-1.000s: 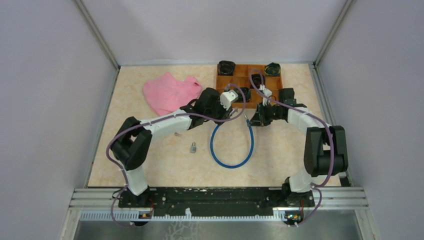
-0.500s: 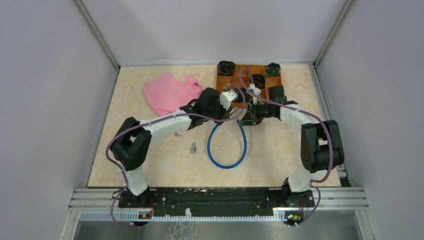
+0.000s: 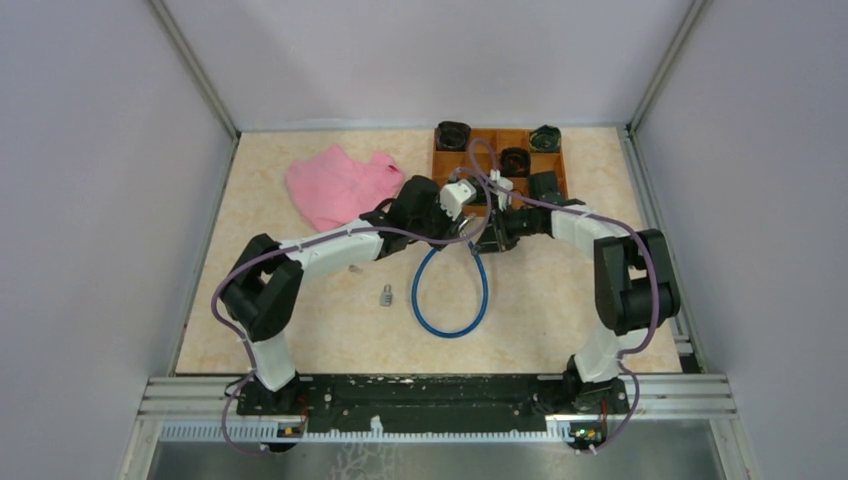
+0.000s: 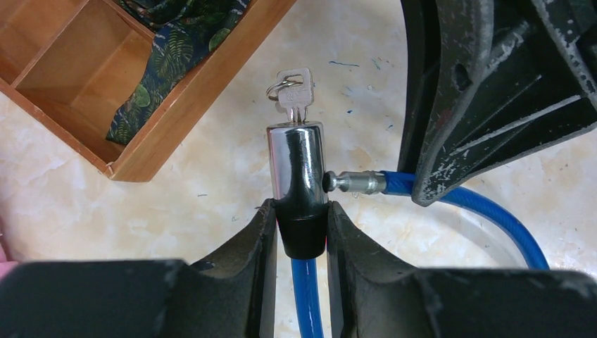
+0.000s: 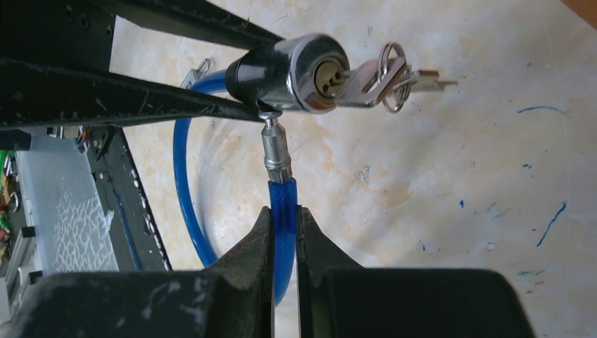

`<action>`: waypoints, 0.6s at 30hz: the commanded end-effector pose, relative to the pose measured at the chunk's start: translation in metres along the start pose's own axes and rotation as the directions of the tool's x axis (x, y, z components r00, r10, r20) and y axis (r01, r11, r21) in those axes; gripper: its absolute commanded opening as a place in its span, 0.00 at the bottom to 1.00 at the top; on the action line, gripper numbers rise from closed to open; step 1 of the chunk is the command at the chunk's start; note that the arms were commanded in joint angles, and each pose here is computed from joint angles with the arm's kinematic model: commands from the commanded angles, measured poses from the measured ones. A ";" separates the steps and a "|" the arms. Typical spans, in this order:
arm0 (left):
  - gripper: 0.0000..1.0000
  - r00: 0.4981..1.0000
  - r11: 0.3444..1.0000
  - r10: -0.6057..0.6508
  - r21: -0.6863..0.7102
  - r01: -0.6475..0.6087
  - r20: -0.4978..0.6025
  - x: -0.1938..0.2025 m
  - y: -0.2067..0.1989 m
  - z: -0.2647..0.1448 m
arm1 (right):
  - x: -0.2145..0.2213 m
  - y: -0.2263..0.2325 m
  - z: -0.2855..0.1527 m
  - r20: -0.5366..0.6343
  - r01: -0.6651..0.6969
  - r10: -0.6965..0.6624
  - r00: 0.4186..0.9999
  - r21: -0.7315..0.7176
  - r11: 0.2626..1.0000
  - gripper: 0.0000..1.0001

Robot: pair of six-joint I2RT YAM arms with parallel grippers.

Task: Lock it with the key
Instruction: Lock the lock.

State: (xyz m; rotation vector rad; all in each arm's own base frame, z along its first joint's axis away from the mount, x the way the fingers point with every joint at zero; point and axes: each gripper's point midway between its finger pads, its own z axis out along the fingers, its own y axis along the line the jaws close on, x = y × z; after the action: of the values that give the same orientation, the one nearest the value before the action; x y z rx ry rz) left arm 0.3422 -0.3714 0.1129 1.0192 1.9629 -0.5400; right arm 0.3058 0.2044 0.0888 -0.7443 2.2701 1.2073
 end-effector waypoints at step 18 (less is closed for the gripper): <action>0.00 0.971 0.962 0.239 -0.135 -0.236 0.008 0.003 -0.006 0.012 | -0.026 0.002 0.009 -0.016 -0.073 0.072 0.997 -0.041 0.996 0.00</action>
State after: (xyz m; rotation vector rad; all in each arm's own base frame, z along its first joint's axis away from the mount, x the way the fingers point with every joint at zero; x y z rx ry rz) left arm 0.3436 -0.3709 0.1057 1.1035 1.8703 -0.3371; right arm 0.3120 0.2078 0.0820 -0.6745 2.3751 1.2430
